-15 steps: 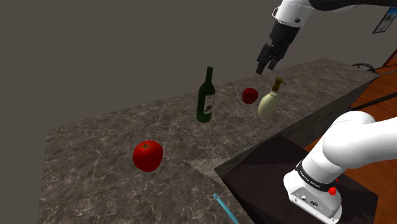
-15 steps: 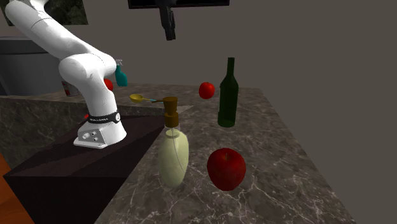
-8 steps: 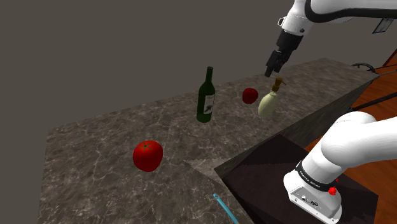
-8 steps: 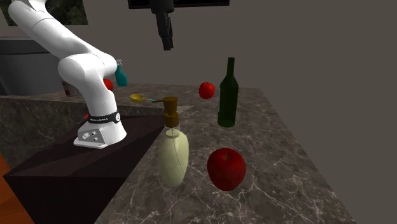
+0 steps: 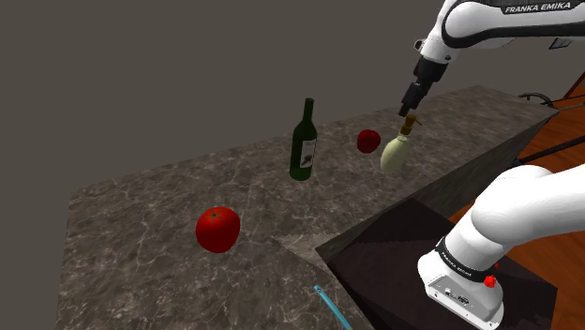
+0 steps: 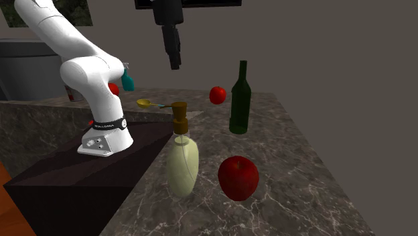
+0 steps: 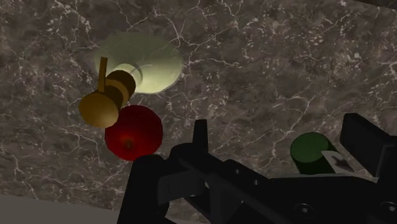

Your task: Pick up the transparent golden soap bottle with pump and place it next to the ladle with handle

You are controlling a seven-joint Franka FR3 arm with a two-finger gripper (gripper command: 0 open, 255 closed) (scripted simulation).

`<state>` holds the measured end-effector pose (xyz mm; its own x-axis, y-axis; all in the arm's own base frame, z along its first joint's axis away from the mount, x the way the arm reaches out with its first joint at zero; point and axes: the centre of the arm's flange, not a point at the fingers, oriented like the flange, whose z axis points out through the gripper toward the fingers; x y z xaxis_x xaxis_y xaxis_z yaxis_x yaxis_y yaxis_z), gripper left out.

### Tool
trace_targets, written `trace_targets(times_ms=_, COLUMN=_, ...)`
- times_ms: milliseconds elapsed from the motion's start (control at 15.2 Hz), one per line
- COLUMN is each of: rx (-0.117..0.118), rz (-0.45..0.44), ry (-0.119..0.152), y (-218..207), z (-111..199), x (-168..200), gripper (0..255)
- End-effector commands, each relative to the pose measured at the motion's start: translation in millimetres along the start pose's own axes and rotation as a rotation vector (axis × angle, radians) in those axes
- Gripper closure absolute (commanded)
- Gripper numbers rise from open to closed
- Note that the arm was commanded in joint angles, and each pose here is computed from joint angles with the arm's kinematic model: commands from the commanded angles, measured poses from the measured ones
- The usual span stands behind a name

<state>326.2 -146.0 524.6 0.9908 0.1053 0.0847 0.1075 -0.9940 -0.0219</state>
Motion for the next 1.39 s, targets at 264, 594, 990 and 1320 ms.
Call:
trace_targets(times_ms=264, rx=-0.011, rz=-0.044, ry=-0.009, y=74.7, z=30.6, x=3.3, gripper=0)
trace_targets(times_ms=594, rx=-0.018, rz=-0.079, ry=-0.016, y=135.4, z=53.2, x=7.3, gripper=0)
trace_targets(times_ms=990, rx=-0.019, rz=-0.083, ry=-0.017, y=144.0, z=82.6, x=7.5, gripper=0)
trace_targets(times_ms=1320, rx=-0.019, rz=-0.083, ry=-0.017, y=144.3, z=96.2, x=7.3, gripper=0)
